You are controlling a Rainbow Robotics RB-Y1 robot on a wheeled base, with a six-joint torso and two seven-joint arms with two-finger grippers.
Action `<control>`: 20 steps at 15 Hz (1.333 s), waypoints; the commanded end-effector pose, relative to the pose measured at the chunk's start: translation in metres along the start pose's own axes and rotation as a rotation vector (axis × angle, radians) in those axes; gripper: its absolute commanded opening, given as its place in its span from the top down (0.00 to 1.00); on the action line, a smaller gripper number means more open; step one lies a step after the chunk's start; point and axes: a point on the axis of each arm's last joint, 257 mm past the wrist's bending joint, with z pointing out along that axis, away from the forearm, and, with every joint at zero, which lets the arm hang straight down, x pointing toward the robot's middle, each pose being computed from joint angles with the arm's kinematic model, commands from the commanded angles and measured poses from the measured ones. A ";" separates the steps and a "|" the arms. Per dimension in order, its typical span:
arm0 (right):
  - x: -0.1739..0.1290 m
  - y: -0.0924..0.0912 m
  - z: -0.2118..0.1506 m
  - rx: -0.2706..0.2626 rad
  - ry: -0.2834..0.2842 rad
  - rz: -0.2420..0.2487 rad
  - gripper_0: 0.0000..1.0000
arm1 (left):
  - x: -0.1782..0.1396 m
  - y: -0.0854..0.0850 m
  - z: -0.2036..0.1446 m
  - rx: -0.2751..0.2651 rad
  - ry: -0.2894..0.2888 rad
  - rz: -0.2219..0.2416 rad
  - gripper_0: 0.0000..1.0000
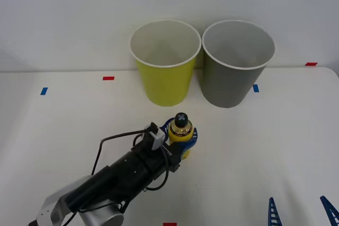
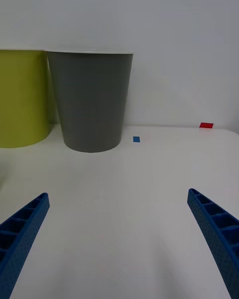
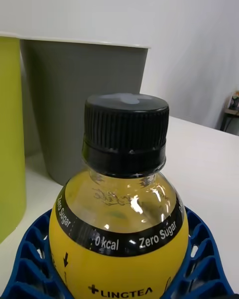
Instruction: Put cans in the gray bin and PET bottles in the light green bin.
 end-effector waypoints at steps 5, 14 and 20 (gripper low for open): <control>0.000 0.000 0.000 0.000 0.000 0.000 0.03 | -0.052 0.044 -0.018 0.023 0.182 0.127 0.95; 0.000 0.000 0.000 0.000 0.000 0.000 0.04 | -0.146 0.095 -0.039 -0.108 0.243 -0.046 0.97; 0.000 0.000 0.000 0.000 0.000 0.000 0.04 | -0.214 0.122 -0.066 -0.182 0.215 -0.086 0.99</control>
